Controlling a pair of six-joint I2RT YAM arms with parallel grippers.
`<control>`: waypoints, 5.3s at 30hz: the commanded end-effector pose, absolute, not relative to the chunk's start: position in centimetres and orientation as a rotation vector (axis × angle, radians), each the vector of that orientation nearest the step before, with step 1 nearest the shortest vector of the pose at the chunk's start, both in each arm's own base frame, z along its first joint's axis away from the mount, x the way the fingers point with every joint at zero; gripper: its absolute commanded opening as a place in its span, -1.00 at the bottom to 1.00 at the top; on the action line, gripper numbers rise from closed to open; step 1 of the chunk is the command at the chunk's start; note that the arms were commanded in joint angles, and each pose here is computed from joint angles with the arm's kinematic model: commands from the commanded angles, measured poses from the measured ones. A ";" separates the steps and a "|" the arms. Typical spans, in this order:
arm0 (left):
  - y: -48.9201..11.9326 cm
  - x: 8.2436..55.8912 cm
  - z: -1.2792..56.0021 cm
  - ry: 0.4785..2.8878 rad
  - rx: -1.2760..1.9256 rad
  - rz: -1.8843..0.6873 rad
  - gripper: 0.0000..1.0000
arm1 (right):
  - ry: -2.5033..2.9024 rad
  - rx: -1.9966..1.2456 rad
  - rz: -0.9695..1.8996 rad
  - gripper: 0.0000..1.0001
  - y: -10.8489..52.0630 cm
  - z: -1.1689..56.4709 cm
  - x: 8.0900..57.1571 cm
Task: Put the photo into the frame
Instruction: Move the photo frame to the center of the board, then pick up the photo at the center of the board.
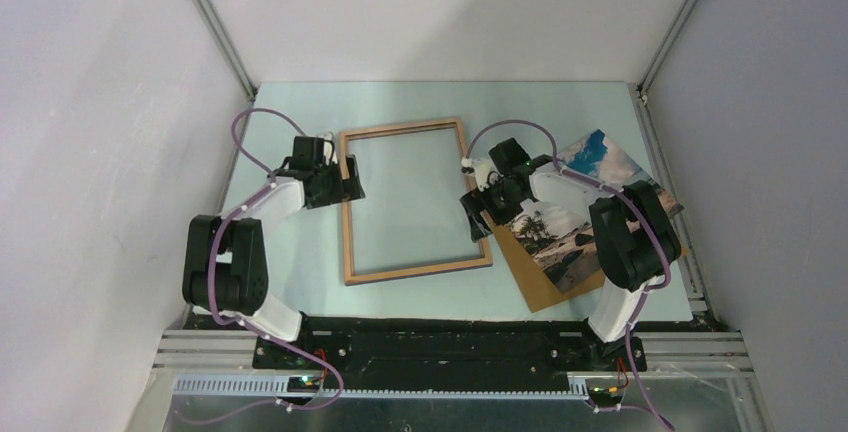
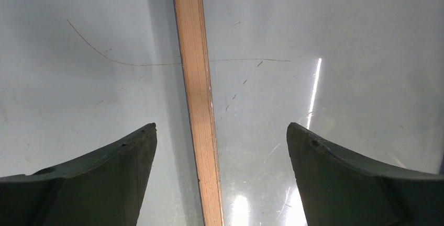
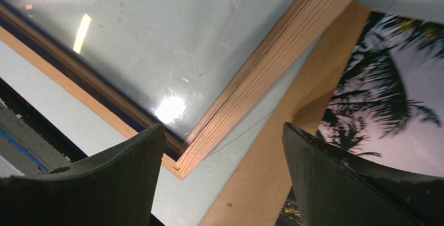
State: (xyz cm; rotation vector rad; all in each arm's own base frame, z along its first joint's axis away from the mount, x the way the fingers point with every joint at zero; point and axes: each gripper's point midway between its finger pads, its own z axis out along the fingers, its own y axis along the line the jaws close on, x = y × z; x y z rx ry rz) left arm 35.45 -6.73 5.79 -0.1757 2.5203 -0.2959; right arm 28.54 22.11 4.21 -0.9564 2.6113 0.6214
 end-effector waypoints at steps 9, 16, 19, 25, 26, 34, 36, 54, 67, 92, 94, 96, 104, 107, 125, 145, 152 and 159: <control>-5.9 36.7 5.3 2.530 -0.146 -0.250 0.90 | 2.532 -1.155 0.836 0.68 25.3 4.3 24.6; -5.1 36.6 4.5 2.560 -0.177 -0.252 0.79 | 2.502 -1.196 0.881 0.65 26.9 4.4 24.1; -4.8 36.7 4.2 2.571 -0.189 -0.251 0.77 | 2.491 -1.198 0.899 0.65 27.5 4.6 24.3; -3.9 37.2 4.3 2.572 -0.209 -0.229 0.81 | 2.472 -1.205 0.951 0.65 29.1 5.0 25.3; -3.8 37.2 4.2 2.578 -0.210 -0.226 0.82 | 2.459 -1.205 0.961 0.65 29.5 5.3 25.6; -2.9 38.9 4.6 2.562 -0.224 -0.196 0.85 | 2.440 -1.195 0.969 0.65 31.1 5.7 27.3; -2.5 39.3 4.9 2.551 -0.230 -0.175 0.87 | 2.447 -1.176 0.934 0.66 30.8 5.8 27.8; -6.0 40.3 18.2 2.217 0.038 -0.283 0.99 | 2.373 -0.836 0.489 0.95 18.6 12.5 32.4; -19.1 39.0 21.6 2.124 0.439 -0.541 0.99 | 2.442 -0.070 0.167 0.94 -0.2 13.7 33.7; -38.8 36.8 15.2 2.226 0.779 -0.901 0.84 | 2.408 0.544 -0.142 0.87 -19.1 10.5 30.5; -39.8 36.8 14.4 2.237 0.785 -0.909 0.85 | 2.418 0.555 -0.160 0.87 -19.8 9.9 30.3; -40.8 36.6 13.6 2.253 0.788 -0.918 0.85 | 2.428 0.559 -0.183 0.87 -20.5 9.4 30.2; -43.2 37.5 10.1 2.354 0.698 -0.960 0.87 | 2.486 0.588 -0.183 0.87 -21.7 6.7 30.3; -43.5 37.9 9.5 2.369 0.675 -0.952 0.87 | 2.494 0.602 -0.174 0.87 -22.0 6.1 30.7; -44.2 39.6 7.2 2.397 0.621 -0.911 0.89 | 2.500 0.621 -0.056 0.84 -22.2 2.9 34.4; -43.8 38.2 4.7 2.470 0.630 -0.929 0.88 | 2.394 0.636 0.227 0.69 -19.2 3.7 37.8; -43.5 37.6 3.8 2.494 0.639 -0.932 0.88 | 2.313 0.638 0.297 0.64 -18.8 5.5 39.0; -43.7 37.6 4.2 2.482 0.647 -0.943 0.88 | 2.289 0.619 0.304 0.67 -18.6 6.0 39.8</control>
